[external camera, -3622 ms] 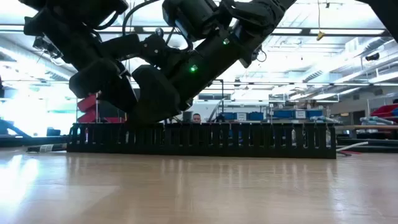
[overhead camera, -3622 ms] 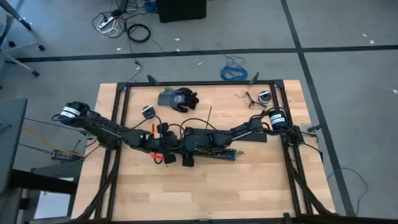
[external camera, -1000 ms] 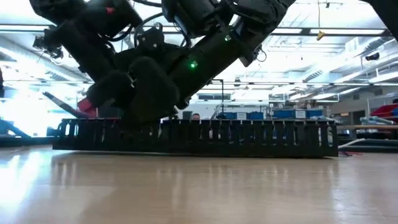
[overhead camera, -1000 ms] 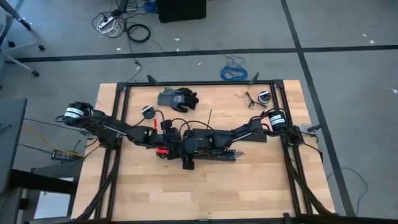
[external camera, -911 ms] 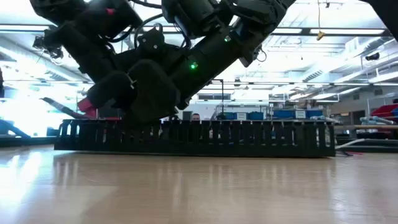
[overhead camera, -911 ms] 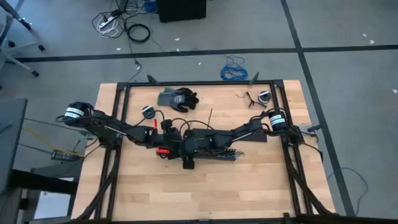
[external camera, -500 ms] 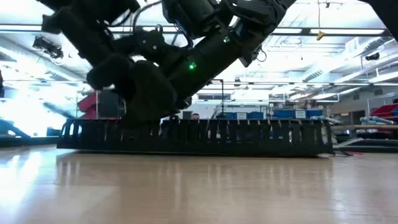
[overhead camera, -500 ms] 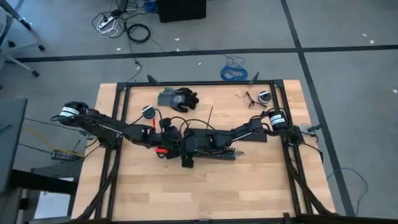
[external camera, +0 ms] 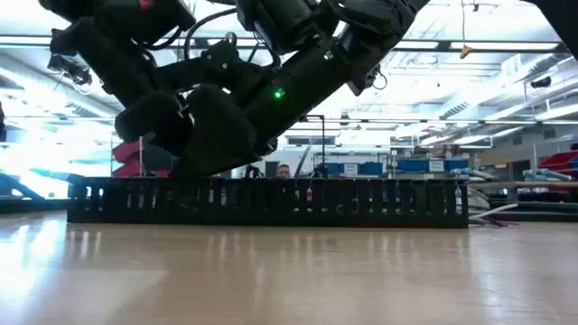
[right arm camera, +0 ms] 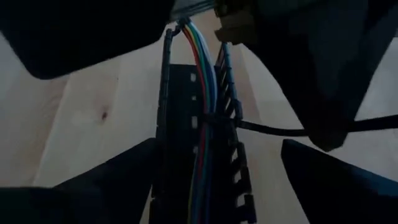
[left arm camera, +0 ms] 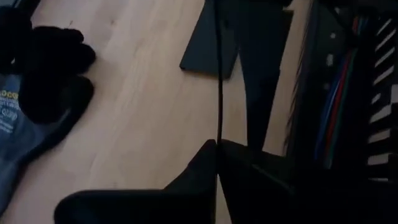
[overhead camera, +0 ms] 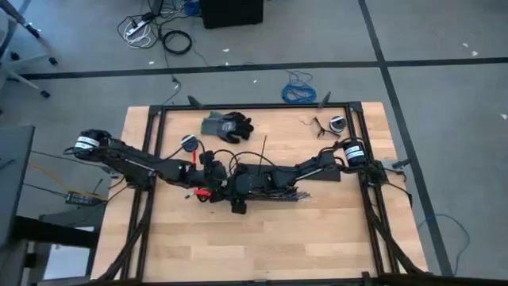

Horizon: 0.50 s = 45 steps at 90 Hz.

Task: Ziptie cables
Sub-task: Put the cable wires in the black cable duct

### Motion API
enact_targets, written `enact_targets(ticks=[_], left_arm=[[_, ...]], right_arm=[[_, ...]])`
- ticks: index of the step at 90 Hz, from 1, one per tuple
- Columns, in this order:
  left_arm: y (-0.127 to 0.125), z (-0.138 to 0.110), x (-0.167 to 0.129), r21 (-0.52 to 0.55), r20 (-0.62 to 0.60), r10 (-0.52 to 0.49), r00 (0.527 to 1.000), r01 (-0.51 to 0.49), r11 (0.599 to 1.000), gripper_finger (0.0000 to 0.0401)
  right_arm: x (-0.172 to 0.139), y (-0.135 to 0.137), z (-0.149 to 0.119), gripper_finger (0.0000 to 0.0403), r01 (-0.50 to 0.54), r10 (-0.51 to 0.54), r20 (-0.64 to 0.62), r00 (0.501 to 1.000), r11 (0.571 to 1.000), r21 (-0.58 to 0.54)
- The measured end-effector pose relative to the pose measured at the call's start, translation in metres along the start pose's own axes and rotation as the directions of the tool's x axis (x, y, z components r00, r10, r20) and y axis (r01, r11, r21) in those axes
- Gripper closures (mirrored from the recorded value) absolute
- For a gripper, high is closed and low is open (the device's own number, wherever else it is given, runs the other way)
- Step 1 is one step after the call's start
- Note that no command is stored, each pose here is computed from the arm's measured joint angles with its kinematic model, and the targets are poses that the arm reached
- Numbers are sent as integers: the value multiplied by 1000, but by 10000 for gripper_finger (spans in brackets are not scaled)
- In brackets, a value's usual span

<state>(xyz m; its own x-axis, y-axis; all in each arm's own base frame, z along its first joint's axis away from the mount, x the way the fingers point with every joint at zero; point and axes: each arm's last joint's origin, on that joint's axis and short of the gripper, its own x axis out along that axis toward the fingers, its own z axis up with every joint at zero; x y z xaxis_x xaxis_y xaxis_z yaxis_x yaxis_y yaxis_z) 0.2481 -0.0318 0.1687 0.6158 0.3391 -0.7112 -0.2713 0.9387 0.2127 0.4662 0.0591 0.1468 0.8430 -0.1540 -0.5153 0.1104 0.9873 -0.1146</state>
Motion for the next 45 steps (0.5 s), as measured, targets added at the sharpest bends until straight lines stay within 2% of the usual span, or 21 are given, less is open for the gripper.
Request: enact_targets(ticks=[45], left_arm=[[0,0,0,1,3,-4,1000,4,1000,401]], right_arm=[[-1,5,2,97,-40,40,22,999,999,-2]])
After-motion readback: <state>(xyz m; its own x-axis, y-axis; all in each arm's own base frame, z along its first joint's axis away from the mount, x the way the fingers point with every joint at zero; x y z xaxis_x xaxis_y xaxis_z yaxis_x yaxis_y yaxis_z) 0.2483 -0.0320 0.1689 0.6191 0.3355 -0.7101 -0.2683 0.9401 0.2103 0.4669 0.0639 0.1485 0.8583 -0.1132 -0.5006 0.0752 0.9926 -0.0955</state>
